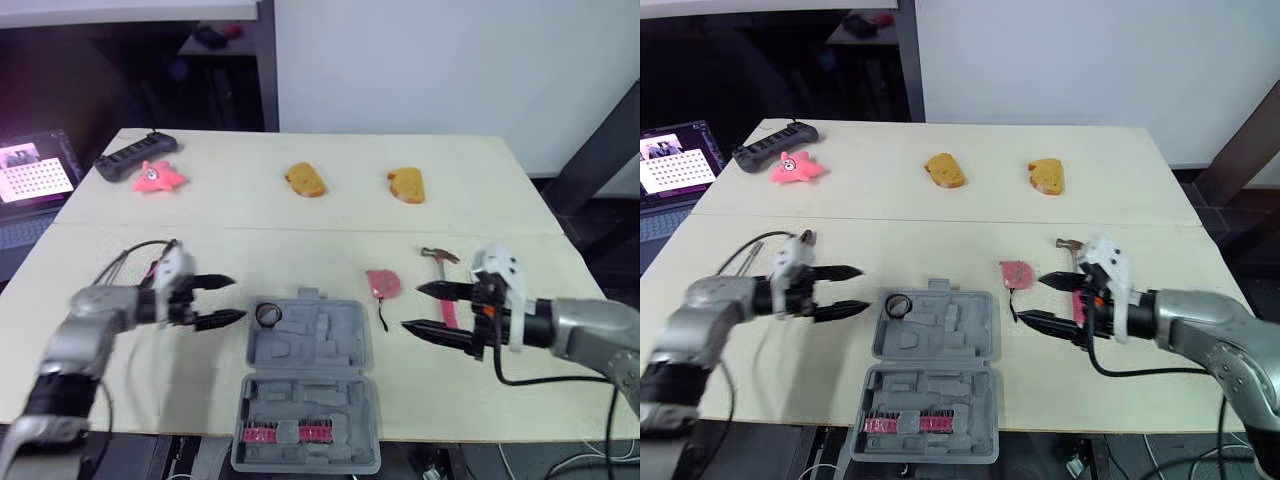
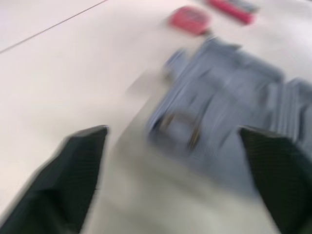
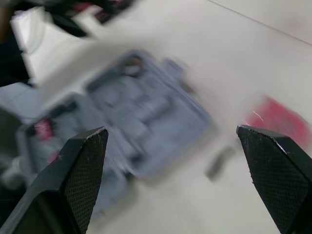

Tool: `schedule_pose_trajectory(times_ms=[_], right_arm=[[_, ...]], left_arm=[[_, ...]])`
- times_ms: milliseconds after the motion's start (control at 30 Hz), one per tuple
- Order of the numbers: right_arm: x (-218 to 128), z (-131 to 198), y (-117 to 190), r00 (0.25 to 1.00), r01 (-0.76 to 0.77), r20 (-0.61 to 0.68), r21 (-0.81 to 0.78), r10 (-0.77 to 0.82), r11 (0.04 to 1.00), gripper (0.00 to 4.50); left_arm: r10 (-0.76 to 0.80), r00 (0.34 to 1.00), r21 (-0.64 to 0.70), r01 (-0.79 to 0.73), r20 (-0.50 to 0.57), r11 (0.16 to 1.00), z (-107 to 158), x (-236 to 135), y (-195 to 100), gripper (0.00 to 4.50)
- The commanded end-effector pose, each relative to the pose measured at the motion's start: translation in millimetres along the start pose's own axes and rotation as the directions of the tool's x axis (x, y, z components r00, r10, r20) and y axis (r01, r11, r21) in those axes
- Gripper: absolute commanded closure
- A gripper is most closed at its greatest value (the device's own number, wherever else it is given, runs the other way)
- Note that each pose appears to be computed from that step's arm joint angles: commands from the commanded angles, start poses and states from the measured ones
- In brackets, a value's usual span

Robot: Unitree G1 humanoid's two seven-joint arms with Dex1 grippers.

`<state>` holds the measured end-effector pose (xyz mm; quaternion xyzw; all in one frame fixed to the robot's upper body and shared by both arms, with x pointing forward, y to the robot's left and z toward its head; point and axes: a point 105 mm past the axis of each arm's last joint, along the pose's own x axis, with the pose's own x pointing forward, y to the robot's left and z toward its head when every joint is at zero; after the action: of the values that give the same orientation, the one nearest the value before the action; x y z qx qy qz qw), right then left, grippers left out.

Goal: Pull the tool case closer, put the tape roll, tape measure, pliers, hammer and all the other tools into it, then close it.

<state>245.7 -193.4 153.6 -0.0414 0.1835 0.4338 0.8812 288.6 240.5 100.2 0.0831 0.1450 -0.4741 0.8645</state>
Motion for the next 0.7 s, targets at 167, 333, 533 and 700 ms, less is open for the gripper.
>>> schedule_pose_trajectory(times_ms=[167, 333, 533, 700], right_arm=[[-55, -34, -46, 0.953, 0.274, 0.142, -0.029, -0.268, 0.961, 0.00], [-76, -50, -56, 0.914, 0.365, 0.191, -0.004, -0.358, 0.931, 0.00], [-89, -61, -62, 0.886, 0.418, 0.205, 0.033, -0.415, 0.908, 0.00], [-85, -57, -60, 0.888, 0.412, 0.209, 0.031, -0.409, 0.911, 0.00]], left_arm=[[0.351, 0.932, -0.046, -0.348, 0.089, 0.936, -16, -87, 10, 0.05], [0.487, 0.863, -0.151, -0.467, 0.134, 0.871, -25, -124, 9, 0.05], [0.530, 0.840, -0.164, -0.510, 0.118, 0.845, -36, -137, -1, 0.05], [0.460, 0.880, -0.175, -0.437, 0.120, 0.882, -30, -124, -10, 0.05]])
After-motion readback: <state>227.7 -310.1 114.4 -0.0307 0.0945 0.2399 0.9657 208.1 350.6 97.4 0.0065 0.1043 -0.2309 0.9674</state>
